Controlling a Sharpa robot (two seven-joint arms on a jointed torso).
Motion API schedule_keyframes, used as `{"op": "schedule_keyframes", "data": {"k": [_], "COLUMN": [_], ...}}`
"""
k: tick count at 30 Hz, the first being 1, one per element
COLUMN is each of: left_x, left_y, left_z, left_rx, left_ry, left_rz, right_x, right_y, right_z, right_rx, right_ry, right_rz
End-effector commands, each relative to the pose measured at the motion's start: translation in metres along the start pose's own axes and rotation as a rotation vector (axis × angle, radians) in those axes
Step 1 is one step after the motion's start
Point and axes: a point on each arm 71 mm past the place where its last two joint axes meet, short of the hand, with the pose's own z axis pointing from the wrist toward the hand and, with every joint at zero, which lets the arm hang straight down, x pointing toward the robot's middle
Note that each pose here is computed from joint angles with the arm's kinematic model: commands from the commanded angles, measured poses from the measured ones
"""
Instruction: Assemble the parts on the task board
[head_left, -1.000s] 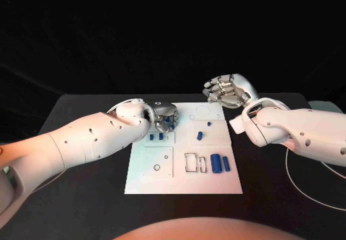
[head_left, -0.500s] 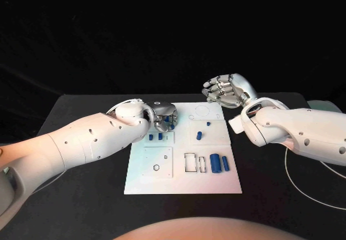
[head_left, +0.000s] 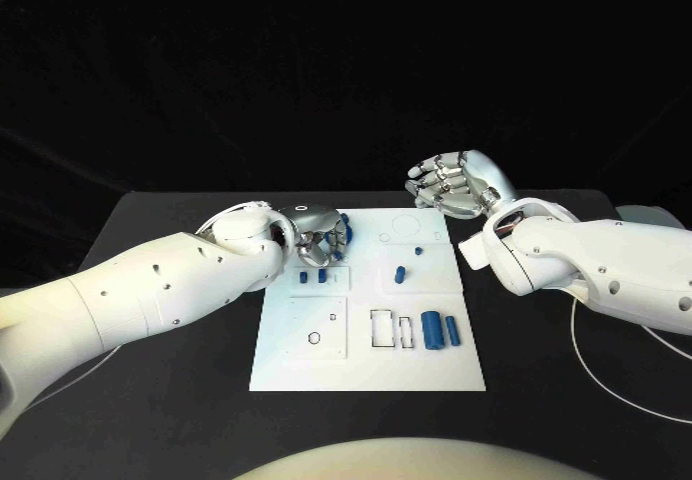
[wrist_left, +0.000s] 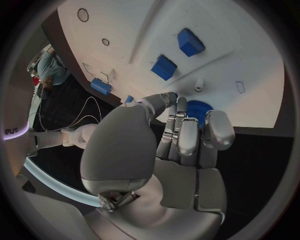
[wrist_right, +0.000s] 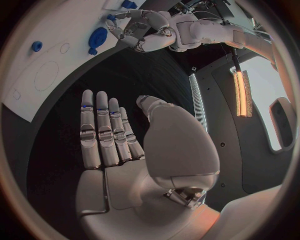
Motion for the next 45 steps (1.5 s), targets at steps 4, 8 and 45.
{"op": "schedule_keyframes", "data": {"k": [4,8,45], "left_x": [-0.0129,-0.0173,-0.0070], "left_y": [0.0032,0.0083,0.0315], "left_z": [-0.0124,-0.0208,-0.0227], "left_rx": [-0.002,-0.017,-0.090], "left_ry": [-0.056,-0.061,0.019], "left_rz": [-0.056,-0.066,-0.096], "right_x": [0.000,-0.001,0.000], "right_y": [0.000,0.000,0.000], "right_z": [0.000,0.000,0.000], "right_rx": [-0.014,-0.012,-0.011], "right_ry": [0.011,0.010,0.013], "right_rz": [-0.005,-0.006,-0.005]}}
